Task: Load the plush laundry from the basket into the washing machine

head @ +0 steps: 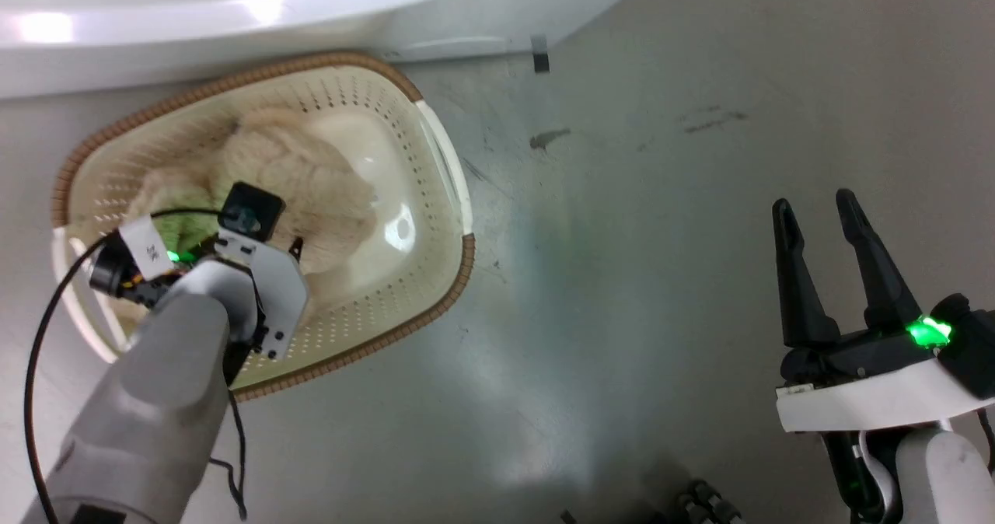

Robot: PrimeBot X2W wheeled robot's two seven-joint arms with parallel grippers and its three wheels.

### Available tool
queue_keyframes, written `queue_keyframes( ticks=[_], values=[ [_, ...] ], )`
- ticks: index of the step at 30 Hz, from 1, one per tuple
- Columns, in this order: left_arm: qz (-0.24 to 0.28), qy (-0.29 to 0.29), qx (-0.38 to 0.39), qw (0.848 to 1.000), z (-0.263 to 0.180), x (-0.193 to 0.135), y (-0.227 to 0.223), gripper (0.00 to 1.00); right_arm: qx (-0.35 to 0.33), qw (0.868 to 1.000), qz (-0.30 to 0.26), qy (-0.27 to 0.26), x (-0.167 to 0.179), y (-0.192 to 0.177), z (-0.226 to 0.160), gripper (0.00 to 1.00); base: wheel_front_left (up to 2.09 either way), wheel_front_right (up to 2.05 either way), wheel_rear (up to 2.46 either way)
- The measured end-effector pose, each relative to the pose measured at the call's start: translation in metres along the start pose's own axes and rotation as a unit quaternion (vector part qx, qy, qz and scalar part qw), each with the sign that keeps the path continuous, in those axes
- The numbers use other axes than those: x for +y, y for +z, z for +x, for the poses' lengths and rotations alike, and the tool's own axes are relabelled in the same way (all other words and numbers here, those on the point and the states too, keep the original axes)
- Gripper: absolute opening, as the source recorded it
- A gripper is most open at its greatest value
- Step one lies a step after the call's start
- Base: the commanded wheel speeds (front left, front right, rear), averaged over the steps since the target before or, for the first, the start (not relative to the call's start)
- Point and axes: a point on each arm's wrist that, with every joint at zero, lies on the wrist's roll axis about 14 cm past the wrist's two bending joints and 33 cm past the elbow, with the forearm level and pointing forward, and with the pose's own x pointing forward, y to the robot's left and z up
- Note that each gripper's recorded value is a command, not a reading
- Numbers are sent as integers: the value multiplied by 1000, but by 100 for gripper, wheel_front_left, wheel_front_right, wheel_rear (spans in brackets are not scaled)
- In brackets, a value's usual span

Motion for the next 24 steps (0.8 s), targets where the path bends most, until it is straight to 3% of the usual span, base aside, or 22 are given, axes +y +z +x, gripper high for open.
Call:
queue_keyframes(
  ticks=[18, 19, 20, 24],
  values=[
    [38, -28, 76, 996, 72, 2, -36, 100, 47, 998, 8, -48, -30, -46, 6, 100, 0, 0, 0],
    [36, -28, 79, 996, 74, 3, -38, 61, 49, 998, 9, -50, -32, -48, 7, 100, 0, 0, 0],
    [31, -30, 79, 996, 77, 3, -40, 0, 49, 997, 9, -51, -33, -50, 8, 100, 0, 0, 0],
    [25, -34, 82, 996, 84, 1, -47, 0, 51, 997, 7, -59, -39, -53, 8, 100, 0, 0, 0]
  ],
)
